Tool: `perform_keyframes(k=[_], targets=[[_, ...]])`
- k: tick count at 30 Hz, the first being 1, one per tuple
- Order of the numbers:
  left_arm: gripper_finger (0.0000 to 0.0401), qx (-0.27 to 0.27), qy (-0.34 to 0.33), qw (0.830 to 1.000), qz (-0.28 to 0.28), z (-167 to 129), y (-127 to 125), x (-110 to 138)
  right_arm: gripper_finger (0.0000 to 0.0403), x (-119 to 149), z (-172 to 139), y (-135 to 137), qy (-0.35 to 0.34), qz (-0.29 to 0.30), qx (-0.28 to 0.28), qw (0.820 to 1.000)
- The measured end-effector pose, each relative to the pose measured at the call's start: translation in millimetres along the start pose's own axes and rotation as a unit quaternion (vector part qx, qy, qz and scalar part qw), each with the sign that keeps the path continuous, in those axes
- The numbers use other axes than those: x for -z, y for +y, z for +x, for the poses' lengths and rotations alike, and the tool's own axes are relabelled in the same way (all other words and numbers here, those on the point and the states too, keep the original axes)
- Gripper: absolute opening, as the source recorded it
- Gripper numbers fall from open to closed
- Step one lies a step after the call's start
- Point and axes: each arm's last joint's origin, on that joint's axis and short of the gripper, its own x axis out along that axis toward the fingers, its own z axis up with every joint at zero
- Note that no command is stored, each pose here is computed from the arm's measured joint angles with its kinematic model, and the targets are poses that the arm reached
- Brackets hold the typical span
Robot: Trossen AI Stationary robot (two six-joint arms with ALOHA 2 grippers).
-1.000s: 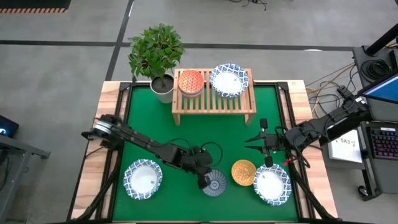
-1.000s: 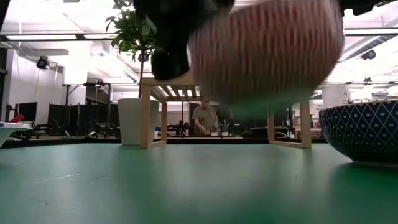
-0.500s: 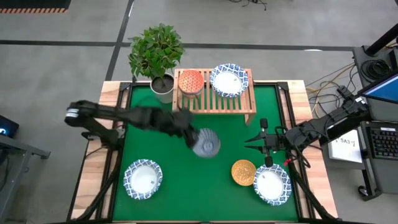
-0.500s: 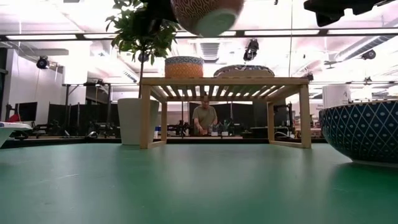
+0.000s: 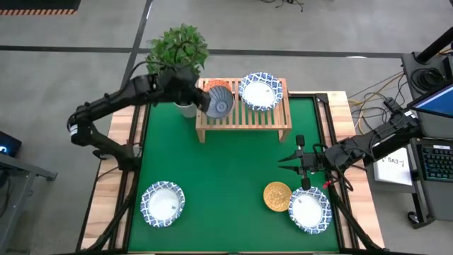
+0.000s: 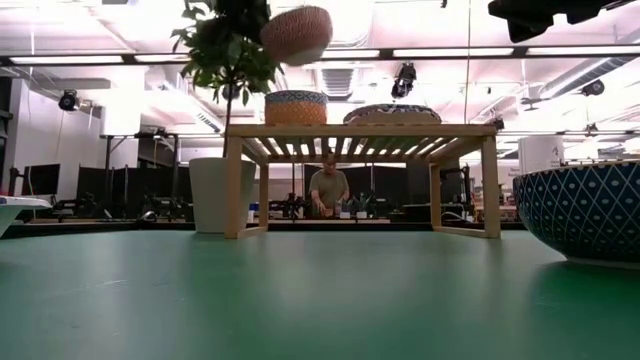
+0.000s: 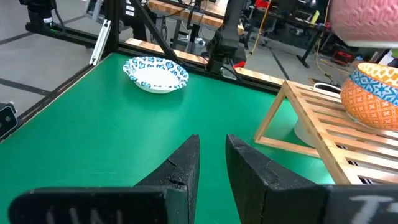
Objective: Place and stack bowls onto a shelf
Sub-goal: Stack the dark blue patterned bowl on top of the orange patterned bowl on the shelf
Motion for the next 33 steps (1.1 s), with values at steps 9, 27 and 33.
perform_keyframes(k=[9,27,33], targets=[[0.0000,-0.062,0.025,0.998,0.012,19,26,-23,0.0068,0,0,0,0.000,0.000,0.000,1.000],[0.0012,-0.105,0.030,0.994,-0.019,43,41,-31,0.0068,1,0,0,0.004,0.000,0.000,1.000],[0.0014,-0.112,0.044,0.992,-0.022,56,42,-29,0.0068,1,0,0,0.004,0.000,0.000,1.000]])
